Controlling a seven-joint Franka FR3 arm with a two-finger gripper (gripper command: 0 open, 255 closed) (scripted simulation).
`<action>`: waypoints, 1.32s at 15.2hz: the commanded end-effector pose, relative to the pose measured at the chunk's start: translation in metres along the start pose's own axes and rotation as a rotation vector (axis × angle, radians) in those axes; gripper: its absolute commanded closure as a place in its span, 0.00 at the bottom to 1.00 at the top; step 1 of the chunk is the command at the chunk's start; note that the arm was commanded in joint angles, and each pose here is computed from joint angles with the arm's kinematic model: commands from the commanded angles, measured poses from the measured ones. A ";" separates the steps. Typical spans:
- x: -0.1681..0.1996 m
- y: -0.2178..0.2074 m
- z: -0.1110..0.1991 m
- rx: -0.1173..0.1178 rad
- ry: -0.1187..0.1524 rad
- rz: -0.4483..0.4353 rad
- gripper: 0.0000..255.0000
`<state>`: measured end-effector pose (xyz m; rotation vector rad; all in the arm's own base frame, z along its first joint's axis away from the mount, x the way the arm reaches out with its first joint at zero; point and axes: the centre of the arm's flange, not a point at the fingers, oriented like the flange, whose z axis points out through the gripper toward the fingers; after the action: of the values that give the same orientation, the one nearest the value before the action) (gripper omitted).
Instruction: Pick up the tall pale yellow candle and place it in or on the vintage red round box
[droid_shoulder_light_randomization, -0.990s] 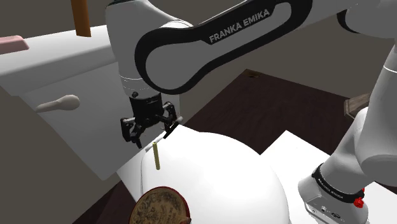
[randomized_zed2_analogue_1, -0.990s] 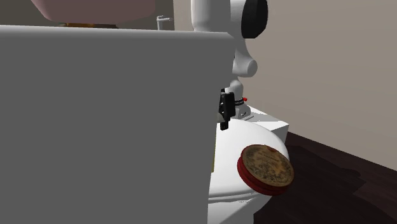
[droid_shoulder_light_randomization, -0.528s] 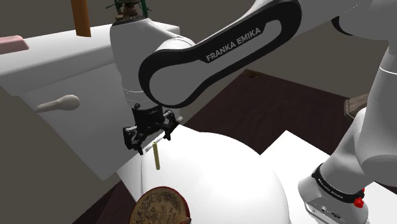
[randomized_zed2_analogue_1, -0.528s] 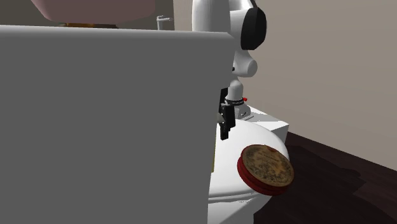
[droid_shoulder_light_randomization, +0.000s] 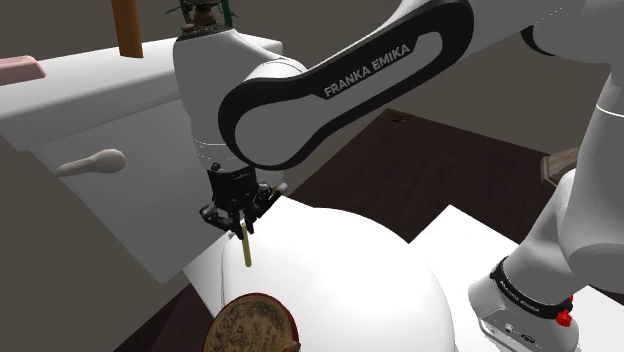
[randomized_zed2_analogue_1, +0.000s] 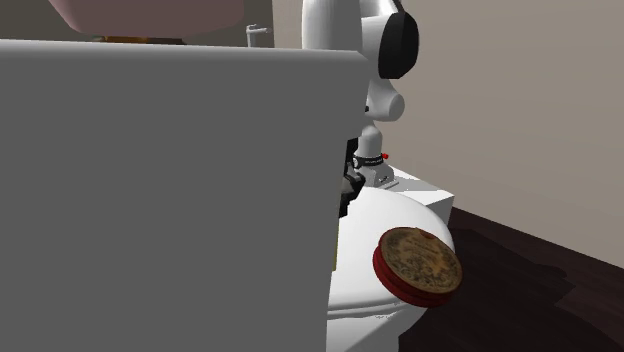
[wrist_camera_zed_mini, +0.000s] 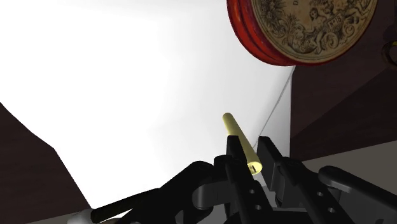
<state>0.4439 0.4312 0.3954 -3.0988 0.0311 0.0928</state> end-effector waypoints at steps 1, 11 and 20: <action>0.000 0.000 0.000 0.000 0.000 0.000 1.00; -0.001 -0.001 -0.021 0.000 0.000 0.000 1.00; -0.004 -0.003 -0.068 0.000 0.000 0.000 1.00</action>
<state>0.4438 0.4304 0.4582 -3.0985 0.0313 0.0923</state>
